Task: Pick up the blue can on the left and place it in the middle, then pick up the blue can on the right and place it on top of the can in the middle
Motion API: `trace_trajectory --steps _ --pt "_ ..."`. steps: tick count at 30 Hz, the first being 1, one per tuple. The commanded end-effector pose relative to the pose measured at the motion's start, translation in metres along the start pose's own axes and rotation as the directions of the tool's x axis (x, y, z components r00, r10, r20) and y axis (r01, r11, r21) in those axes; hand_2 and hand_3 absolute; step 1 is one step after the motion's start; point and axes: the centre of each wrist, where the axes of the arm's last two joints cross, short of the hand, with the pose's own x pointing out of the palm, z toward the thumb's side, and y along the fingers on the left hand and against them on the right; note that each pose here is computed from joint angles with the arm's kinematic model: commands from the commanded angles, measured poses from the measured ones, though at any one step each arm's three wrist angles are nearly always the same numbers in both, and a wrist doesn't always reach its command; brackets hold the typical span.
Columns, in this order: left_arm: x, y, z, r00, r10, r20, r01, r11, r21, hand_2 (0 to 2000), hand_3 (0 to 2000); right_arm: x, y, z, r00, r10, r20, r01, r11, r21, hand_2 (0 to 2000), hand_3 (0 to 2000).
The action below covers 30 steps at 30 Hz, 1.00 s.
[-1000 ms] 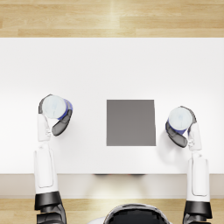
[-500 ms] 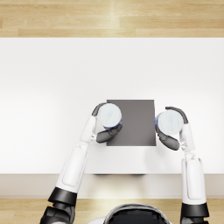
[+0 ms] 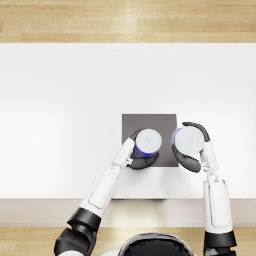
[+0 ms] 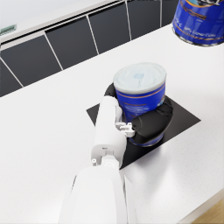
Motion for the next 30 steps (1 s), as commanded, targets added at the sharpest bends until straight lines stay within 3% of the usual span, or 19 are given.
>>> trace_trajectory --steps 1,7,8,9,11,12,15,18,21,25,27,30 --pt "-0.002 0.006 0.001 1.0 0.005 0.008 -0.005 1.0 -0.006 2000 1520 -0.001 -0.004 0.005 1.0 -0.006 -0.001 0.006 1.0 -0.024 2000 1520" --pt "-0.001 0.009 -0.014 1.0 0.006 0.026 -0.005 0.998 -0.057 2000 1520 0.003 -0.013 0.019 1.0 0.007 0.003 -0.006 0.997 -0.079 2000 1520" --pt "0.0 0.007 -0.015 1.0 0.003 0.026 -0.002 0.998 -0.056 639 1193 0.007 -0.018 0.023 1.0 0.017 0.006 -0.017 0.995 -0.095 2000 1520" --pt "0.002 0.006 -0.014 1.0 0.003 0.026 -0.001 0.999 -0.049 0 867 0.009 -0.023 0.027 1.0 0.029 0.008 -0.028 0.993 -0.114 2000 1520" --pt "0.002 -0.003 -0.006 0.999 0.018 0.034 -0.017 1.0 -0.004 0 213 0.016 -0.032 0.032 0.999 0.049 0.015 -0.046 0.99 -0.134 2000 1520" --pt "0.002 -0.007 -0.003 0.999 0.026 0.036 -0.027 1.0 0.012 0 0 0.019 -0.035 0.031 0.998 0.062 0.018 -0.059 0.99 -0.131 2000 1520" --pt "0.0 -0.017 0.01 0.997 0.051 0.051 -0.054 0.996 0.075 0 0 0.026 -0.041 0.03 0.996 0.09 0.026 -0.086 0.988 -0.127 2000 1520" --pt "-0.012 -0.032 0.034 0.992 0.098 0.078 -0.111 0.977 0.182 0 0 0.035 -0.046 0.04 0.982 0.187 0.017 -0.182 0.969 -0.167 2000 1520" --pt "-0.026 -0.065 0.054 0.984 0.152 0.093 -0.173 0.941 0.292 0 0 0.042 -0.052 0.051 0.972 0.237 0.009 -0.23 0.951 -0.208 2000 1520" --pt "-0.044 -0.104 0.062 0.968 0.232 0.097 -0.251 0.902 0.351 0 0 0.057 -0.057 0.059 0.958 0.287 0.009 -0.277 0.932 -0.232 2000 1520" --pt "-0.055 -0.119 0.062 0.953 0.284 0.104 -0.302 0.883 0.358 0 0 0.065 -0.06 0.061 0.986 0.161 0.047 -0.153 0.979 -0.131 2000 1520" --pt "-0.069 -0.136 0.061 0.928 0.355 0.116 -0.372 0.855 0.362 0 0 0.074 -0.063 0.056 0.995 0.064 0.078 -0.064 0.998 -0.009 2000 1520"
